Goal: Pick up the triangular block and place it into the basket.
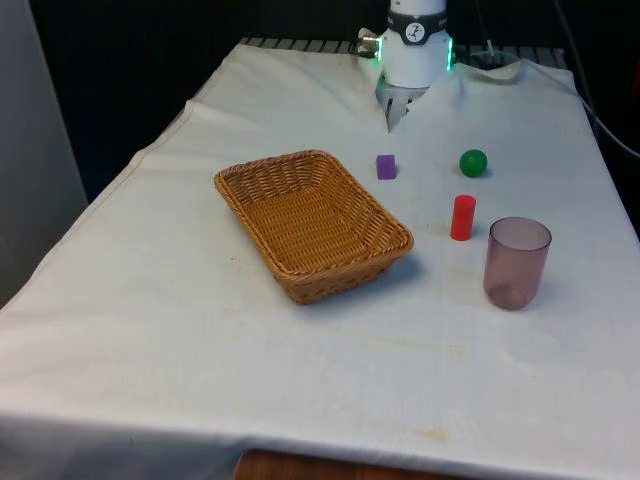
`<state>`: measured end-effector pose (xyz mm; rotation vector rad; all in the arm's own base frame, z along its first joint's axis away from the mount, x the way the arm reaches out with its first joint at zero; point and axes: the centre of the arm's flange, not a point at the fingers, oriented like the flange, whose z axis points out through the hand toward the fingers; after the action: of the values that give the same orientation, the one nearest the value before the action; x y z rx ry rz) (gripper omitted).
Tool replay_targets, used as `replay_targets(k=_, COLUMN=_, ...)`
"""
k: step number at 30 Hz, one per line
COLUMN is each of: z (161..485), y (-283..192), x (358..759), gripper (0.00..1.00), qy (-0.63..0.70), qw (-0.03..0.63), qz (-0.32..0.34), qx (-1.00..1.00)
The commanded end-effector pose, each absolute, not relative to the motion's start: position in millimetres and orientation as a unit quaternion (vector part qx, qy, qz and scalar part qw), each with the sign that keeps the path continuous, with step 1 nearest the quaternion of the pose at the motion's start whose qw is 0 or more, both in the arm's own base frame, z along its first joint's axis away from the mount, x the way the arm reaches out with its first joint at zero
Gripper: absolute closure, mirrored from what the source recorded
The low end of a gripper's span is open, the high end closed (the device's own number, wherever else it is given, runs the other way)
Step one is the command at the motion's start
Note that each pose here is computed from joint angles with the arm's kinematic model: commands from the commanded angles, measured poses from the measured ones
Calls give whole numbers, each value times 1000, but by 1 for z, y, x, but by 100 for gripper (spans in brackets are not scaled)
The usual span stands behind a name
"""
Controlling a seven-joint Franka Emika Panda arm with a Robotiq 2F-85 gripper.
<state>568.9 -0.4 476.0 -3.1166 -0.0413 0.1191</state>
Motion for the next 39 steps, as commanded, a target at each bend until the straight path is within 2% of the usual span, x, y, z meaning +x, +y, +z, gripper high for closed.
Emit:
replay_targets(k=1, z=476, y=-1, x=565, gripper=0, qy=-13, qw=10, qz=34, qx=-999)
replay_targets(k=20, z=461, y=-5, x=523, gripper=0, qy=-16, qw=8, qz=13, qx=-1000)
replay_targets(k=39, z=429, y=-19, x=469, gripper=0, qy=-22, qw=15, qz=-13, qx=-1000)
